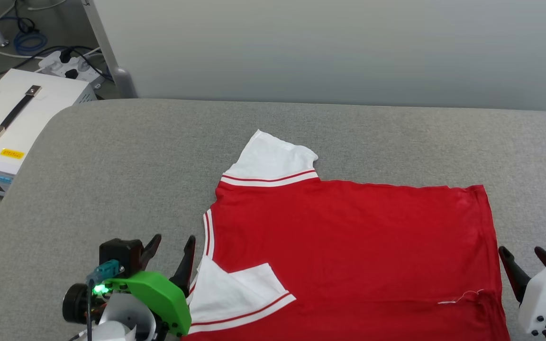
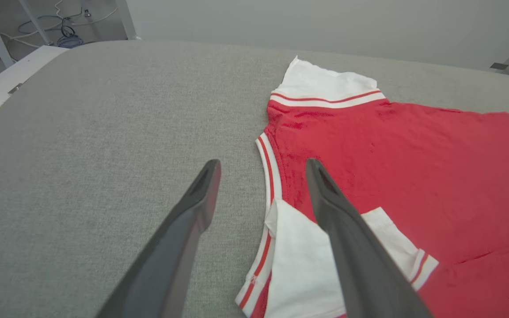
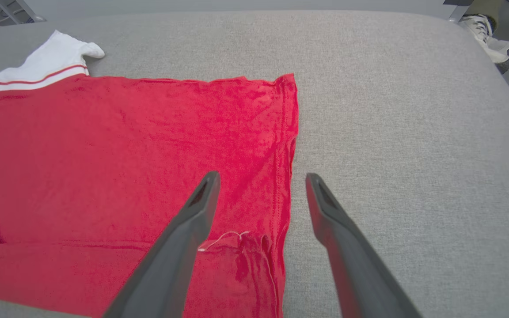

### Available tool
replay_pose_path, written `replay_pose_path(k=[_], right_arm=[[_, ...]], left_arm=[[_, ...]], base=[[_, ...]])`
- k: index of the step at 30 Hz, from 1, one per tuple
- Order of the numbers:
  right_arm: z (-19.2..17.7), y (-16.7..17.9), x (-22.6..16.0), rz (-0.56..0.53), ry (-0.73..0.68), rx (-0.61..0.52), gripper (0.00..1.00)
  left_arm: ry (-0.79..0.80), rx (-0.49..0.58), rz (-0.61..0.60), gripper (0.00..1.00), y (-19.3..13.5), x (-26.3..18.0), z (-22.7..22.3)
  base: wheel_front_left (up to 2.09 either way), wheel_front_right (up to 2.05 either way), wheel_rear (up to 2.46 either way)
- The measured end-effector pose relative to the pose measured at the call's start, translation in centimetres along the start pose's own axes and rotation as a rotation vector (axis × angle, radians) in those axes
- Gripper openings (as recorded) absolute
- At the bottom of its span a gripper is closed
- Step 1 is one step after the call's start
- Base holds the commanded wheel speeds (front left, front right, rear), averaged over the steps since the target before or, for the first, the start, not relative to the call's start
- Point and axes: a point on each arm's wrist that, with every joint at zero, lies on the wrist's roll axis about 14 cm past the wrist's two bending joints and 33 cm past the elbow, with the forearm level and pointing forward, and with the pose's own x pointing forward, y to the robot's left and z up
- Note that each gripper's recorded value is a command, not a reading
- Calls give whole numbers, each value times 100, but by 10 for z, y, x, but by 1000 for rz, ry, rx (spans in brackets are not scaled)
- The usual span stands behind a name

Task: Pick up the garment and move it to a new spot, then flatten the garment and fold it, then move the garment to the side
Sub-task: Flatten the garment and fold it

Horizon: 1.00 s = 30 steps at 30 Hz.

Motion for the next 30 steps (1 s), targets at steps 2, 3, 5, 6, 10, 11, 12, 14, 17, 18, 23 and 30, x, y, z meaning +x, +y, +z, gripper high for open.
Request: replay_pose_path(k=[2,3,5,6,10,11,12,14,17,18,23,30], right_arm=[[17,2,-3,7,-84,-24,100],[22,3,-4,9,-116,-29,100],[32,4,-6,14,-184,-39,100],[37,6,-7,15,-216,-43,100],[56,12,-12,22,-365,-55,100],[60,15,-13,24,-403,-49,100],[62,18,-14,29,-435,-38,100],[66,24,-16,37,-487,-35,100],[69,31,-19,44,-554,-26,100],[69,32,-20,43,-570,-18,100],[57,35,-18,40,-572,7,100],[48,33,-15,39,-555,24,100]], left_arm=[[-99,10,-41,100,-10,2,21],[-134,8,-48,100,-12,2,27],[-207,17,-70,100,-18,2,39],[-238,16,-77,100,-20,2,43],[-300,13,-105,100,-27,3,51],[-305,11,-105,100,-27,4,51],[-307,9,-105,100,-28,4,50],[-312,11,-105,100,-29,5,49],[-333,-12,-99,100,-33,7,51],[-342,-19,-99,100,-33,7,52],[-347,-40,-97,100,-36,9,48],[-339,-31,-103,100,-33,17,43]], base=[[0,0,0],[0,0,0],[0,0,0],[0,0,0],[0,0,0],[0,0,0],[0,0,0],[0,0,0],[0,0,0],[0,0,0],[0,0,0],[0,0,0]])
